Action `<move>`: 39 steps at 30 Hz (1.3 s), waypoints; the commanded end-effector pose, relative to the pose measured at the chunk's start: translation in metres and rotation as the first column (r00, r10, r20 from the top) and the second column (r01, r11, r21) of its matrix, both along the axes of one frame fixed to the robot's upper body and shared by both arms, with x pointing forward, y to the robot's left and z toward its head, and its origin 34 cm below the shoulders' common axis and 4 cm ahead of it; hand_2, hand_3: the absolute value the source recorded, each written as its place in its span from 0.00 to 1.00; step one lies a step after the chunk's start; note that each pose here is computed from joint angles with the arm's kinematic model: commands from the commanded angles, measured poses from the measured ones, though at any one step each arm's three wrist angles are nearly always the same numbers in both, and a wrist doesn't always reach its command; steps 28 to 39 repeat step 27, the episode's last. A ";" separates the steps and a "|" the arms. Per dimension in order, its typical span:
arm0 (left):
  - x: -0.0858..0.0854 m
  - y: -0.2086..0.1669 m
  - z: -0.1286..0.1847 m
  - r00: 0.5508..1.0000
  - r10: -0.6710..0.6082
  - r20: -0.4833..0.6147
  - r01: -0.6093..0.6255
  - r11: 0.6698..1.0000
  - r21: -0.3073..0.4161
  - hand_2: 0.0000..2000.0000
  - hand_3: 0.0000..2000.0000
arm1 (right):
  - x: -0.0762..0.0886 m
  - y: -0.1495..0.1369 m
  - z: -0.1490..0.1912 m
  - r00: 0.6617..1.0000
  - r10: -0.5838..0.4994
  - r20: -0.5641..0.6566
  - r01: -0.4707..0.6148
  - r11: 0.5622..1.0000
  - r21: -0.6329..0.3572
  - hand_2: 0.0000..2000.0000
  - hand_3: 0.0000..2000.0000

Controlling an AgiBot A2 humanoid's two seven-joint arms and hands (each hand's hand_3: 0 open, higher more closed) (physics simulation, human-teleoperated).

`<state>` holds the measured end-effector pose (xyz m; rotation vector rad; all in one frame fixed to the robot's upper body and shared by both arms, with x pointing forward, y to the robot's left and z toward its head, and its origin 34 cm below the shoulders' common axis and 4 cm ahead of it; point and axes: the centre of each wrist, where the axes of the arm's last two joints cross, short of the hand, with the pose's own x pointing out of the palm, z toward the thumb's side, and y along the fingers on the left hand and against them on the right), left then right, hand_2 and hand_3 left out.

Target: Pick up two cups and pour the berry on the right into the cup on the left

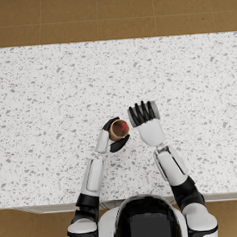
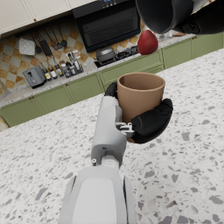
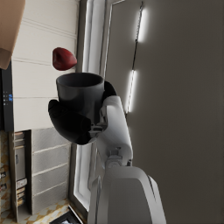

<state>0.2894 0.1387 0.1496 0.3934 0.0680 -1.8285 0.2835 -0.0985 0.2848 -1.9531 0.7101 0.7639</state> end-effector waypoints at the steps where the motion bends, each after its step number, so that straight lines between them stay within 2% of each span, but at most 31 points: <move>1: 0.005 -0.001 0.005 1.000 0.005 0.011 -0.005 1.000 -0.008 1.00 0.64 | -0.001 0.003 0.006 0.999 -0.008 0.034 0.009 1.000 -0.009 1.00 0.64; 5: 0.004 -0.002 0.005 1.000 0.006 0.012 -0.006 1.000 -0.013 1.00 0.64 | -0.001 0.003 0.007 0.993 -0.080 0.089 0.087 0.993 -0.082 1.00 0.64; 10: 0.002 0.003 0.010 0.999 0.023 0.030 -0.022 0.999 -0.029 1.00 0.64 | 0.002 -0.003 0.005 0.985 -0.138 0.103 0.149 0.983 -0.107 1.00 0.64; 12: 0.000 0.003 0.002 1.000 0.020 0.002 -0.020 1.000 -0.021 1.00 0.64 | 0.002 -0.002 -0.004 0.987 -0.139 0.082 0.149 0.980 -0.130 1.00 0.64; 39: 0.001 0.004 0.002 1.000 0.027 0.003 -0.027 0.999 -0.026 1.00 0.64 | 0.002 -0.003 -0.004 0.985 -0.148 0.083 0.158 0.979 -0.127 1.00 0.64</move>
